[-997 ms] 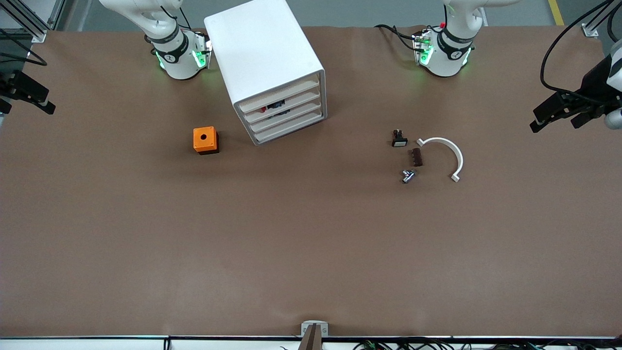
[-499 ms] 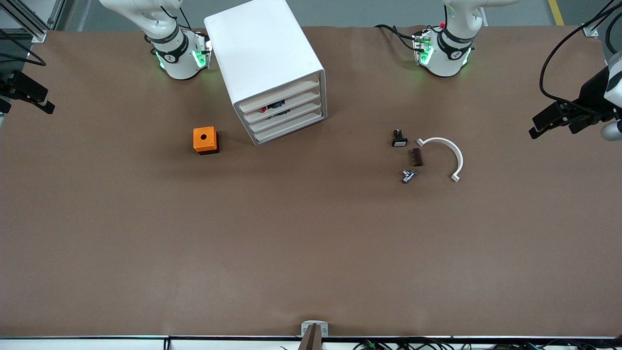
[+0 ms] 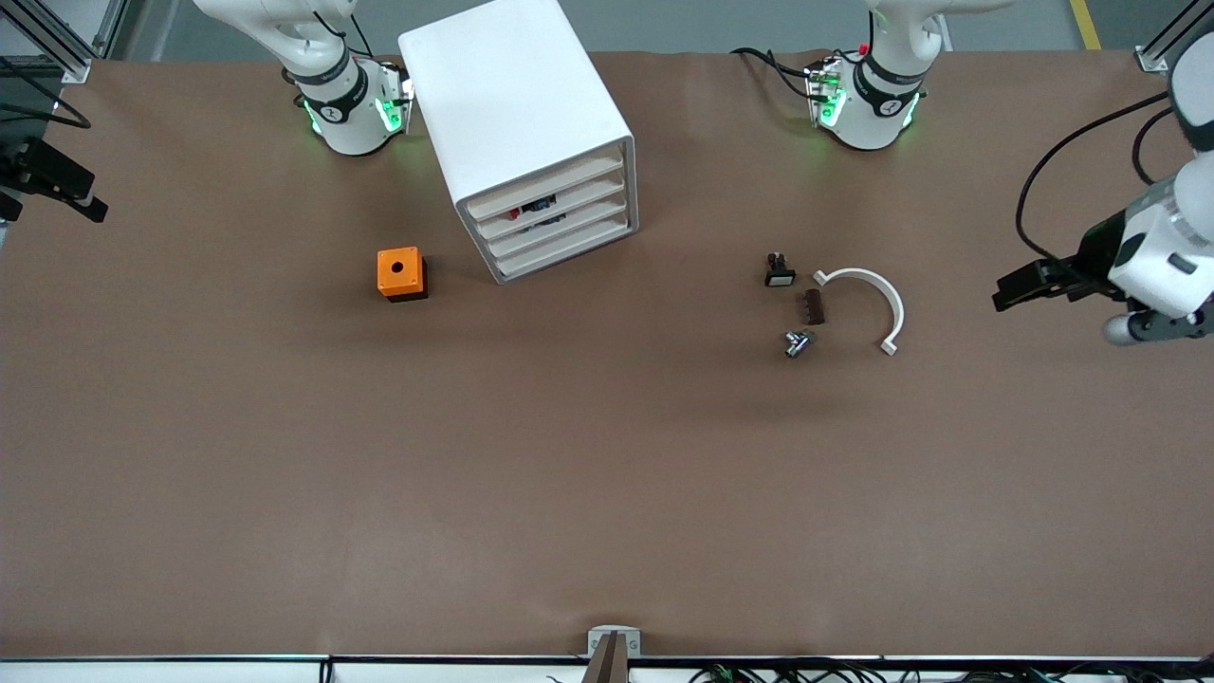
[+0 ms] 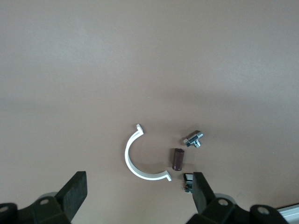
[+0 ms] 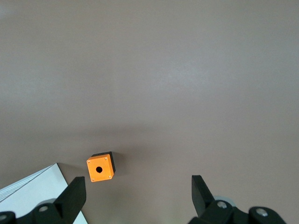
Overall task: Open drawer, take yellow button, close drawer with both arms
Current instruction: 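Reach the left gripper to the white cabinet's drawer handle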
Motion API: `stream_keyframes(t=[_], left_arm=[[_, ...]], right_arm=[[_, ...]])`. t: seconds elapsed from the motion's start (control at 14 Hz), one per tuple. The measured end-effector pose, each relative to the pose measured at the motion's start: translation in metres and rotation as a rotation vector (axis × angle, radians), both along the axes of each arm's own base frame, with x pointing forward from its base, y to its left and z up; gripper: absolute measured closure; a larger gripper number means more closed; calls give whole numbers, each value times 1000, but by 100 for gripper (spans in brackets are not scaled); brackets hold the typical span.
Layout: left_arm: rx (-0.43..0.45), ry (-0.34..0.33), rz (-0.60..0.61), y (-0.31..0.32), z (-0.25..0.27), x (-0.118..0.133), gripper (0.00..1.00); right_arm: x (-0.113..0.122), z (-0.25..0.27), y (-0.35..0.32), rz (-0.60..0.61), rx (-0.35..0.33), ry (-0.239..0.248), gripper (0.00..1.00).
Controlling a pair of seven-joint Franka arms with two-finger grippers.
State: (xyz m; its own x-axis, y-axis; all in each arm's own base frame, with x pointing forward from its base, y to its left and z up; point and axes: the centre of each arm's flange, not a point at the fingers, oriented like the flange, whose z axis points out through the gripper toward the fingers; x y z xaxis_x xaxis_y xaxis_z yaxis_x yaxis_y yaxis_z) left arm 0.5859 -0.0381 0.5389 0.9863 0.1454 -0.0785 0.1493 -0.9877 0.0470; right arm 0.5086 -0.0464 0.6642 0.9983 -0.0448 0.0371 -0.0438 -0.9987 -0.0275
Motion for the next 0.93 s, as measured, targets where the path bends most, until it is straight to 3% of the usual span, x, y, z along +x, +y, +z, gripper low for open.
stream_keyframes(t=[0.28, 0.57, 0.93], left_arm=[[23, 131, 84, -77, -13, 10, 0], [0, 273, 286, -180, -45, 7, 0], [-5, 598, 721, -274, -114, -11, 0]], right_arm=[[0, 0, 1, 2, 0, 0, 0], [0, 0, 1, 2, 0, 0, 0], [0, 0, 1, 3, 0, 0, 0]])
